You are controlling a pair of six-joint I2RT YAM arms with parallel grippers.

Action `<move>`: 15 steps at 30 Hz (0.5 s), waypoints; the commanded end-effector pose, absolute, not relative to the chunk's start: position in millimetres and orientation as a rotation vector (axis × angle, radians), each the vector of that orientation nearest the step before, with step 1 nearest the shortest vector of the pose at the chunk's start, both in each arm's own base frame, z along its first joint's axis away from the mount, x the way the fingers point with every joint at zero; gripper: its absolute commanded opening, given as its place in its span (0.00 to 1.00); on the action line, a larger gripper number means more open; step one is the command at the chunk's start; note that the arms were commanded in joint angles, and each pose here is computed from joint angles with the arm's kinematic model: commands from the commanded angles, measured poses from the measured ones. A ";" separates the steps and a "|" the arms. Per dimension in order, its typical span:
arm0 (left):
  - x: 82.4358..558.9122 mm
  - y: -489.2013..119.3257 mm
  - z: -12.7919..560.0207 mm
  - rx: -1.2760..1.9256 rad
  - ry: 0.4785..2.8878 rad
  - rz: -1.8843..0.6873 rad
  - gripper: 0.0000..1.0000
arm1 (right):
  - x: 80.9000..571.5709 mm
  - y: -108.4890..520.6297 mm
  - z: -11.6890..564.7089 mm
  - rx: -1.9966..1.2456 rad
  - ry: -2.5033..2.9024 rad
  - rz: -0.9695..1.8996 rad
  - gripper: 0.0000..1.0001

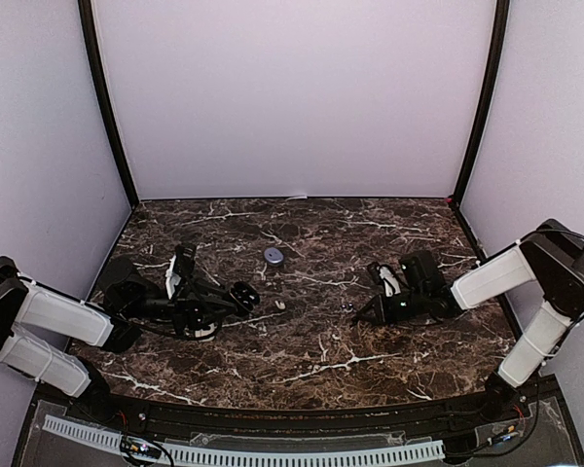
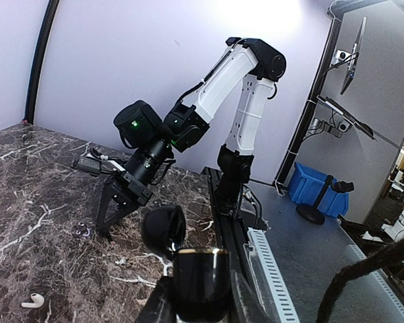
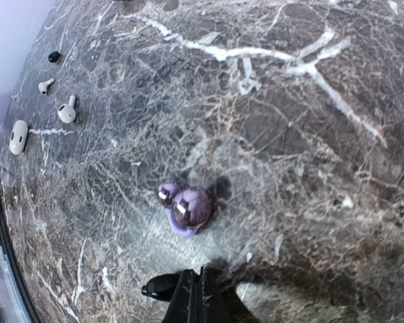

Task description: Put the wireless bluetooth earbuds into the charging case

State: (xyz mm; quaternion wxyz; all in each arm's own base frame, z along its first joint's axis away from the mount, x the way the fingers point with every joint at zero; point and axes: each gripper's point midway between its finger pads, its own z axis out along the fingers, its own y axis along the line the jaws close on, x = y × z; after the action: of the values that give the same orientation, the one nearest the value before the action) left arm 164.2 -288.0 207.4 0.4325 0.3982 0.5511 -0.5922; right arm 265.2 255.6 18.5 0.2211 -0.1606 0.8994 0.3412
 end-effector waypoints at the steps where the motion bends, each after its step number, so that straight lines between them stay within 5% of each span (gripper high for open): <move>1: 161.1 -286.9 215.9 1.006 1.327 -1.466 0.24 | 248.6 251.9 14.0 -0.476 2.527 0.969 0.00; 15: 162.1 -287.5 213.6 1.006 1.336 -1.465 0.23 | 217.1 270.6 12.4 -0.528 2.533 1.063 0.00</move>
State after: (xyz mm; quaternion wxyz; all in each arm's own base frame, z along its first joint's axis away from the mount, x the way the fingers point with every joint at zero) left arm 164.3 -288.1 207.2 0.4323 0.3980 0.5515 -0.5921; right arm 239.3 266.7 17.8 0.1960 -0.1825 0.8906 0.3676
